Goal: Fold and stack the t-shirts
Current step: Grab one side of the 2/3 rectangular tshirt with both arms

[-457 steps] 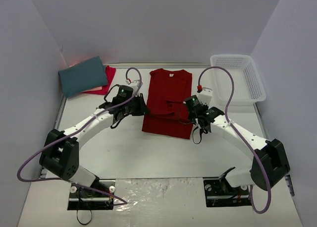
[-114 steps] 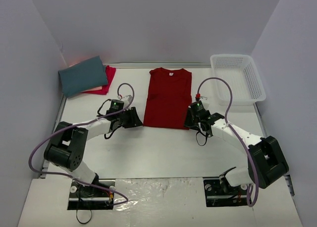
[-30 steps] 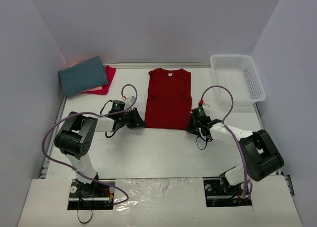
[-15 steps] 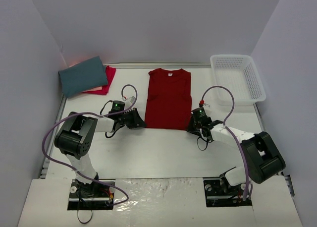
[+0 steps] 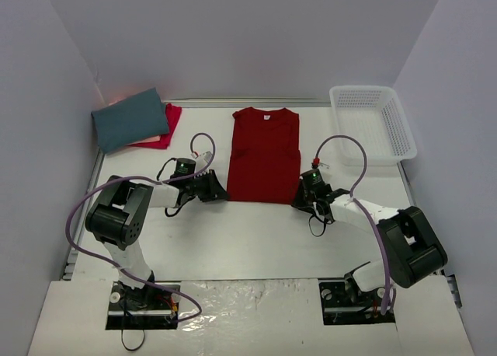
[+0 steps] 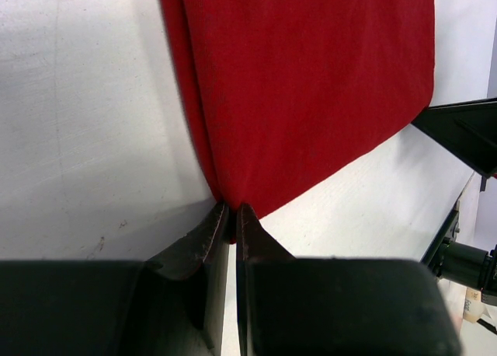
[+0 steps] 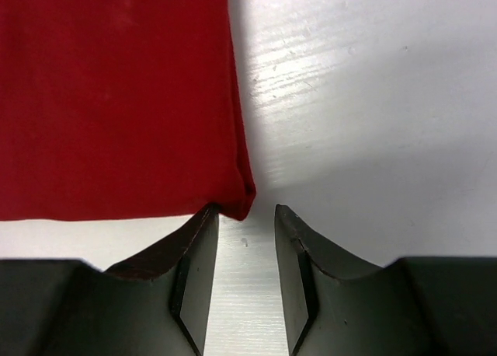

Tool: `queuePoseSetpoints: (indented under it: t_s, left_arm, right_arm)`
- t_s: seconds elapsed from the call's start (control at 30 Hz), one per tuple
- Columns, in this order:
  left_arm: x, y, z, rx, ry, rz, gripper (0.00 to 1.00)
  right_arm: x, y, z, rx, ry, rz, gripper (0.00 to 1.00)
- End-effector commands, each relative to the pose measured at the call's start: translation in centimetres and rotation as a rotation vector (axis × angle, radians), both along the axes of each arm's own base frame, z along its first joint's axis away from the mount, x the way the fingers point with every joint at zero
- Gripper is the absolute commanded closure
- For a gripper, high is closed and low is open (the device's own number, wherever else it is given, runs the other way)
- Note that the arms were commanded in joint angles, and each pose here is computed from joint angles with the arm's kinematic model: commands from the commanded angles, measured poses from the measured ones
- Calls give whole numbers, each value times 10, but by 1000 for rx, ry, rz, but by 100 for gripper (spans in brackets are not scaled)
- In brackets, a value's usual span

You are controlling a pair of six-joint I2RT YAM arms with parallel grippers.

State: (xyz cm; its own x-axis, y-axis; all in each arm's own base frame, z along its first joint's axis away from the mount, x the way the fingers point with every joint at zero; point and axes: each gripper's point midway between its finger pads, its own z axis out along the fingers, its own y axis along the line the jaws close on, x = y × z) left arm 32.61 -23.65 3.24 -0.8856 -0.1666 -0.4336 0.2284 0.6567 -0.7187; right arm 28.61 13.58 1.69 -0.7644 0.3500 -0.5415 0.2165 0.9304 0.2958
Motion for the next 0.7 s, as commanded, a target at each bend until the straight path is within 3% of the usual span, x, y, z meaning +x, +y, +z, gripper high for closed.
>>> queuePoseSetpoints:
  t_s: [0.0,0.3,0.67]
  left_arm:
    - [-1,0,5,-16,-10,-11,98]
    - [-1,-2,4,-17,-10,-18,98]
    - [-1,-4,3,-29,-3,-22,98]
  right_arm:
    - [7,-6,-3,-37,-2,-16,68]
    - [9,-3,-7,-37,-1,5,68]
    - [12,-3,29,-18,-75,15,68]
